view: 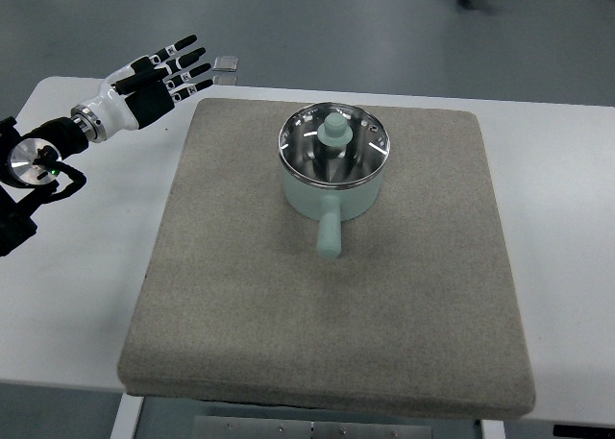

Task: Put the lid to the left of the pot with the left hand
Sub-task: 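Move the left hand over the pad toward the saucepan lid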

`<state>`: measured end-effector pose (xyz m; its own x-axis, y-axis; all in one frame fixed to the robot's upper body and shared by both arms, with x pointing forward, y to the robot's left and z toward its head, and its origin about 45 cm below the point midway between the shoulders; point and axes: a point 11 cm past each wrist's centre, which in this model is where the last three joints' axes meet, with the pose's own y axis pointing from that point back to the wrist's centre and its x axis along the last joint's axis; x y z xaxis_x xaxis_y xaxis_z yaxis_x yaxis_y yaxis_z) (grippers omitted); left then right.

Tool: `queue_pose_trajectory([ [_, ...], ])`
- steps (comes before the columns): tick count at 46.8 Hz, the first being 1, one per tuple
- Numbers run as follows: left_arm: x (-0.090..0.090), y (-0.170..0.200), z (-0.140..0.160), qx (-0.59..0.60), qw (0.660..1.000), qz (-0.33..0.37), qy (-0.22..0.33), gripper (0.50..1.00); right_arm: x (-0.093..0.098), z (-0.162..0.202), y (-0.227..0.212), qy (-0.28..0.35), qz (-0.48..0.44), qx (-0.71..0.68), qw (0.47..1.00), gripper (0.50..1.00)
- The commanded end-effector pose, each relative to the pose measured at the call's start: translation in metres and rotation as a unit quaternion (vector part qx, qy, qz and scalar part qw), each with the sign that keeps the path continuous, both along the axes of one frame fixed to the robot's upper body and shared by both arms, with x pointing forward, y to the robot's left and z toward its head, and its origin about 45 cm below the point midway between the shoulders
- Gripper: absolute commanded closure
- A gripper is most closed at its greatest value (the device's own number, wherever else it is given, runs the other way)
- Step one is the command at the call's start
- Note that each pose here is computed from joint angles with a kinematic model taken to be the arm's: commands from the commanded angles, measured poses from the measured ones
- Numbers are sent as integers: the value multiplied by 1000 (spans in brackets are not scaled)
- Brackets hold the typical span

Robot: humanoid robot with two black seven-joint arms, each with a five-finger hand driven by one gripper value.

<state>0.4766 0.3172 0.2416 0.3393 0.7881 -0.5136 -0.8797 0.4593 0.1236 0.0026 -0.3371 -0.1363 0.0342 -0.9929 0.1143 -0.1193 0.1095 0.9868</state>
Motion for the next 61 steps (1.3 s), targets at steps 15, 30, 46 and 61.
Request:
queue_pose_trajectory([
  [15, 3, -1, 6, 1, 1000, -1, -5, 504, 0, 0, 0, 0, 0, 0, 1000, 576],
  [30, 6, -1, 13, 5, 1000, -6, -15, 504, 0, 0, 0, 0, 0, 0, 1000, 576],
  [46, 11, -12, 30, 89, 994, -58, -39, 504, 0, 0, 0, 0, 0, 0, 1000, 576],
  [61, 19, -20, 66, 232, 958, -103, -137, 504, 0, 0, 0, 0, 0, 0, 1000, 576],
])
